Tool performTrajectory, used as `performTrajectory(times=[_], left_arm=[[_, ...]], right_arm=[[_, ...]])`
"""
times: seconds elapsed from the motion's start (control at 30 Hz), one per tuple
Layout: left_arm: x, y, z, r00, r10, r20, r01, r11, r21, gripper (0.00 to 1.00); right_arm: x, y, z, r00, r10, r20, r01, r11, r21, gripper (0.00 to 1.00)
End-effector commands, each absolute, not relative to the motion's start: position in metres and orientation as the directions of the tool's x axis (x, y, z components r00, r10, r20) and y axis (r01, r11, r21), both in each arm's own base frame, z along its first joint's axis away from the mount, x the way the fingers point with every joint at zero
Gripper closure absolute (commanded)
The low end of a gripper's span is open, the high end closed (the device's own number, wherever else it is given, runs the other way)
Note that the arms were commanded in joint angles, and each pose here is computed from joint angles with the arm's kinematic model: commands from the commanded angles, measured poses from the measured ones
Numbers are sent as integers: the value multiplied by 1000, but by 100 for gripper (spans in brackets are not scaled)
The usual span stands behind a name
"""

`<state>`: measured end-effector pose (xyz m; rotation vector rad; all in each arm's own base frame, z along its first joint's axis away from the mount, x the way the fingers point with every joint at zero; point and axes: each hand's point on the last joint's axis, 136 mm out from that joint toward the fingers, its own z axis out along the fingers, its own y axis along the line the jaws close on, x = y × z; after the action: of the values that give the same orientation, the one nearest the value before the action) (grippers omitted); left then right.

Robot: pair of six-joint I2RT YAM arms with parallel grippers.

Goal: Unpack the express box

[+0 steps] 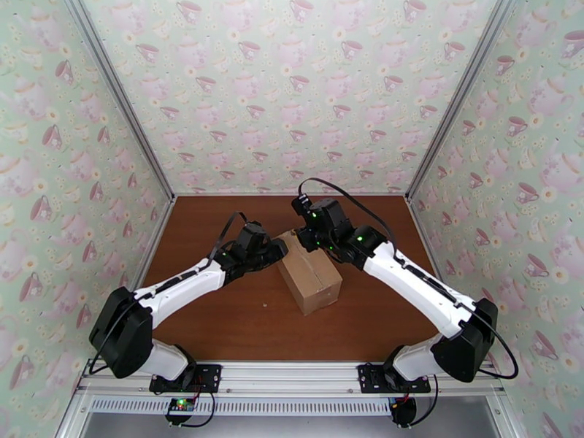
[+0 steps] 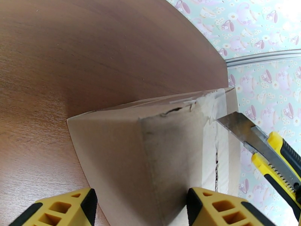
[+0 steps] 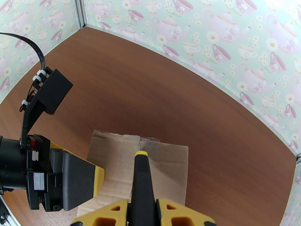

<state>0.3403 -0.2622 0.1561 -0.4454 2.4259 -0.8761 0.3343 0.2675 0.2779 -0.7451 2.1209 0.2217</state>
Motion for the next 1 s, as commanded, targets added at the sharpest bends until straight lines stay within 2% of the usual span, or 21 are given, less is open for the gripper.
performTrajectory(times=[0.0, 0.6, 0.97], left_arm=[[323, -234, 113, -830, -458, -317, -238, 806, -542, 33], [334, -227, 128, -803, -486, -345, -238, 792, -563, 31], [326, -218, 143, -789, -493, -366, -229, 789, -570, 31]], right_arm=[[336, 266, 267, -459, -458, -761, -579, 804, -135, 100], [331, 264, 243, -471, -521, -712, -582, 790, -193, 100], [329, 266, 232, -500, -517, -695, -584, 794, -171, 100]])
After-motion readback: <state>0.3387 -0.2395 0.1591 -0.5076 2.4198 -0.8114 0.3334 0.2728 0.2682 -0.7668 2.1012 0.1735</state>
